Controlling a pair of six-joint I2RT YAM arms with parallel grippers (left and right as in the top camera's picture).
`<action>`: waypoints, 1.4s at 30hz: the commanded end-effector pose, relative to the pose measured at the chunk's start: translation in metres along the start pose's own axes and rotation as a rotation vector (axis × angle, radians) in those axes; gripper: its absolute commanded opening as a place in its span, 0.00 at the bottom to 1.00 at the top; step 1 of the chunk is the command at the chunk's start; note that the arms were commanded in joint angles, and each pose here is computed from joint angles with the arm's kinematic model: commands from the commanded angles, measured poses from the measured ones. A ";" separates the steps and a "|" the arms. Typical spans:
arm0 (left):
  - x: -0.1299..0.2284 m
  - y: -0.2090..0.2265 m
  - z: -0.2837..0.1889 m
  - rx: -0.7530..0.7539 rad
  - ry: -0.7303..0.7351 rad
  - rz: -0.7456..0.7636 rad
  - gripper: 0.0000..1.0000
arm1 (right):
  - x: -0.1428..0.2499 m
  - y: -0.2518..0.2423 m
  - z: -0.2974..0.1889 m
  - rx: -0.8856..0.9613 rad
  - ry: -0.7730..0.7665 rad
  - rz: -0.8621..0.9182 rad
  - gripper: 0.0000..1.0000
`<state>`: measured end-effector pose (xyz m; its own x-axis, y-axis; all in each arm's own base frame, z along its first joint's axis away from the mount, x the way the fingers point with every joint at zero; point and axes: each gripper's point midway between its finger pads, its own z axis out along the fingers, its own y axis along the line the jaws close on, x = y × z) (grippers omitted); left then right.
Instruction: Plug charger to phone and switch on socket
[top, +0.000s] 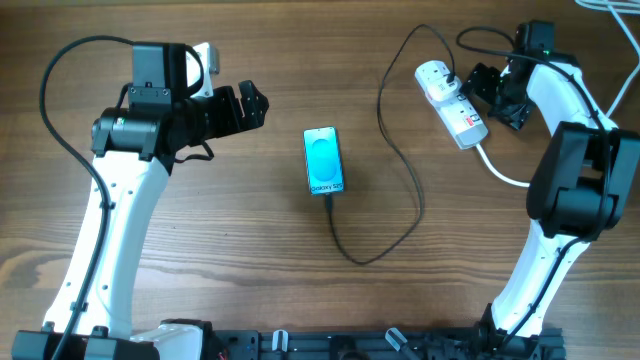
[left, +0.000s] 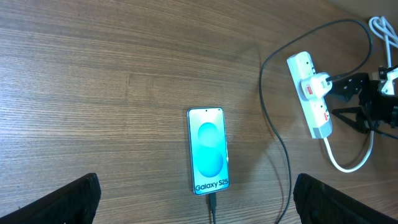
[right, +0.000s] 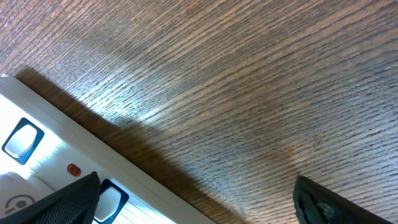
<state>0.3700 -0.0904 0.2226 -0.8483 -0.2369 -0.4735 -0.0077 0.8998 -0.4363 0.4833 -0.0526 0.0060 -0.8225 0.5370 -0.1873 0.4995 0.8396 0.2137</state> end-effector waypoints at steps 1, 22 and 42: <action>0.001 0.000 0.001 -0.004 0.000 0.014 1.00 | 0.068 0.010 0.043 -0.013 0.212 -0.060 0.99; 0.001 0.000 0.001 -0.004 0.000 0.014 1.00 | 0.010 0.007 -0.027 0.165 0.101 -0.077 1.00; 0.001 0.000 0.001 -0.005 0.001 0.014 1.00 | 0.041 0.004 0.011 0.102 0.170 -0.015 1.00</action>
<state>0.3700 -0.0904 0.2226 -0.8486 -0.2371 -0.4729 -0.0080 0.8996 -0.4367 0.4766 -0.0465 0.0126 -0.8364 0.5302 -0.1391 0.5208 0.8478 0.0996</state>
